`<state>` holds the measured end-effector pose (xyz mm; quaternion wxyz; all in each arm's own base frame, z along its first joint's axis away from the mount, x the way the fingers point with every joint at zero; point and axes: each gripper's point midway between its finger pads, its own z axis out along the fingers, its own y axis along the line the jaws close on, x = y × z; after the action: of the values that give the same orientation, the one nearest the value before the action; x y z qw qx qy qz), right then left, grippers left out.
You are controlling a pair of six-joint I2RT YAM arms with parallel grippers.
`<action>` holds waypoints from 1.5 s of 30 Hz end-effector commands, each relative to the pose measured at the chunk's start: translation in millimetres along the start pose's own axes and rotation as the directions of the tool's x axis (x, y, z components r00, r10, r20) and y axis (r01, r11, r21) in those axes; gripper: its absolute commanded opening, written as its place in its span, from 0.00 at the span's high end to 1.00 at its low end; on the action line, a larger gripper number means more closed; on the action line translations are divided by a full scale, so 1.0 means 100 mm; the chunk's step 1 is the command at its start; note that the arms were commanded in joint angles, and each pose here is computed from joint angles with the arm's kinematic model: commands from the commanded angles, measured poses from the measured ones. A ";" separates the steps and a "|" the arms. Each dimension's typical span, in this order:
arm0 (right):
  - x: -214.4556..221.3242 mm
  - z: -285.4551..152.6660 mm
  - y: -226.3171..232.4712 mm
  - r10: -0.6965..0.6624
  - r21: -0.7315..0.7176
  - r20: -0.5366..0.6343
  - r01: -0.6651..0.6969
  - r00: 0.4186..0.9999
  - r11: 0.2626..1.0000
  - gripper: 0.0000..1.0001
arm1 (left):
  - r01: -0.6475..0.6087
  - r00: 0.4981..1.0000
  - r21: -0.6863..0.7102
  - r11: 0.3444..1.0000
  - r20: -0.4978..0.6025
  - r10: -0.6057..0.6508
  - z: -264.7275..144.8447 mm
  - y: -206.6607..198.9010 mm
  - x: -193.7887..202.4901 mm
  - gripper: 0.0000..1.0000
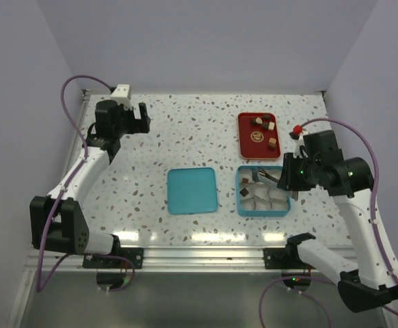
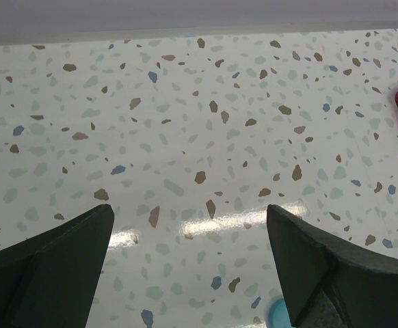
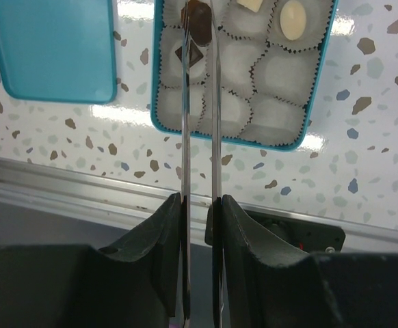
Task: Pack the chocolate
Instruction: Place the fake chocolate in the packing box.
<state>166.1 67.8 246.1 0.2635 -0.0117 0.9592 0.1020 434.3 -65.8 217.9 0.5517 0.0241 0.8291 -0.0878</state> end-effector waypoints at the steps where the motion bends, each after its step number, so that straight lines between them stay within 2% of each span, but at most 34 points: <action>1: 0.55 -0.17 -0.14 0.033 0.071 -0.201 -0.019 0.979 0.997 0.79 | 0.005 0.998 0.013 1.000 0.060 -0.006 0.01 -0.06 -0.25 0.00; 17: 0.68 -0.16 -0.23 0.102 0.125 -0.182 -0.080 0.978 0.989 0.78 | 0.003 0.998 0.020 1.000 0.060 -0.004 0.02 -0.07 -0.26 0.00; 21: 0.82 -0.11 -0.20 0.134 0.117 -0.219 -0.111 0.966 0.987 0.77 | 0.005 0.998 0.023 1.000 0.066 -0.007 0.02 -0.08 -0.28 0.00; 24: 0.74 -0.17 -0.23 0.126 0.126 -0.175 -0.105 0.976 0.986 0.78 | 0.010 0.998 0.028 1.000 0.062 -0.012 0.04 -0.08 -0.26 0.00; 35: 0.73 -0.13 -0.23 0.123 0.135 -0.196 -0.097 0.973 0.986 0.77 | 0.009 0.998 0.027 1.000 0.056 -0.011 0.05 -0.08 -0.24 0.00; 42: 0.75 -0.13 -0.23 0.124 0.133 -0.198 -0.099 0.972 0.986 0.67 | 0.008 0.999 0.027 1.000 0.053 -0.009 0.05 -0.08 -0.23 0.00; 45: 0.76 -0.13 -0.23 0.124 0.131 -0.198 -0.100 0.972 0.986 0.67 | 0.008 0.999 0.024 1.000 0.054 -0.009 0.04 -0.07 -0.24 0.00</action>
<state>147.7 60.2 224.6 0.2475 0.0420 0.9637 0.0905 438.3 -67.5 216.6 0.5500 0.0258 0.8298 -0.0907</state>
